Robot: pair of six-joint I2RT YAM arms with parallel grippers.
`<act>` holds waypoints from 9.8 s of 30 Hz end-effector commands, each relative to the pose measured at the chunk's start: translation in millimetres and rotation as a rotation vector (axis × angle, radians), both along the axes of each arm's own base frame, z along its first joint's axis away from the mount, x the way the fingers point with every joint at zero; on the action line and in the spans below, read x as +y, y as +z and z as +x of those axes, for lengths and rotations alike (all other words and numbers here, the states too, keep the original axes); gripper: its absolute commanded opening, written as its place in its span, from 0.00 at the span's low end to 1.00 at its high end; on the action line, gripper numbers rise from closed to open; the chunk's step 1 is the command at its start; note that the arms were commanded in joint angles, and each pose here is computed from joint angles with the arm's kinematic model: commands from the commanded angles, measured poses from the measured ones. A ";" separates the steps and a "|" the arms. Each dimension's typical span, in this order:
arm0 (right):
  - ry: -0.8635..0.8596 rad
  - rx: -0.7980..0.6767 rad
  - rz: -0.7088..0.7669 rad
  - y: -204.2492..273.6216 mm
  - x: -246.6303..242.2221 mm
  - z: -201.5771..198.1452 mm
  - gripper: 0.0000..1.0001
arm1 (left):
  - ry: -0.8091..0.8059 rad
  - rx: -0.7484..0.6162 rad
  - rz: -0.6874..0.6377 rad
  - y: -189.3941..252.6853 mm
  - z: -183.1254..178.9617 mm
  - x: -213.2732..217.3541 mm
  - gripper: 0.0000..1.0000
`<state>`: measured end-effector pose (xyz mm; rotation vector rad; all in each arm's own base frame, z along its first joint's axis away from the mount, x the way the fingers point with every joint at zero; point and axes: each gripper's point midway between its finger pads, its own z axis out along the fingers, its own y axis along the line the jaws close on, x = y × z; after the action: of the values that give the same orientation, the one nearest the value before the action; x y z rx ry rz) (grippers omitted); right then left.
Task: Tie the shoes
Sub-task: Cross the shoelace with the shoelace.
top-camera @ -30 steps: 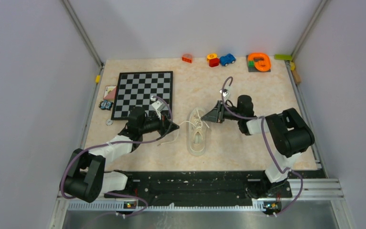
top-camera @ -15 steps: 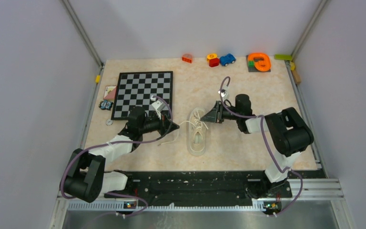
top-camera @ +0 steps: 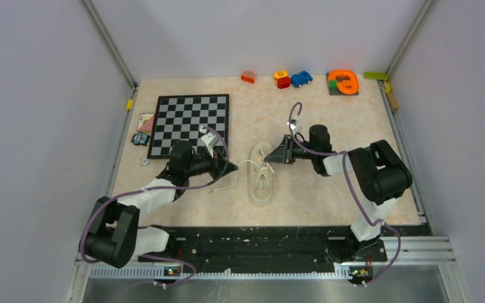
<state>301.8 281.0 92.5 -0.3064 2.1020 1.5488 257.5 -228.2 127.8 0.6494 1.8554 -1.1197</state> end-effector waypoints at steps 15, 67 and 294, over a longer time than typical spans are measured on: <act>-0.028 -0.139 0.065 31.4 5.5 6.5 0.00 | -0.025 -0.049 0.018 13.4 18.2 -7.8 0.00; -0.110 -0.340 0.167 65.7 4.0 -10.0 0.00 | -0.176 -0.143 -0.251 91.6 42.1 -85.3 0.00; -0.103 -0.190 0.192 42.3 1.3 -7.8 0.27 | -0.119 -0.393 0.336 18.1 33.6 -109.7 0.04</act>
<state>288.1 280.2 126.2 -0.2200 1.8360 1.5841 281.1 -324.3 116.9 1.1087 1.8008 -0.6829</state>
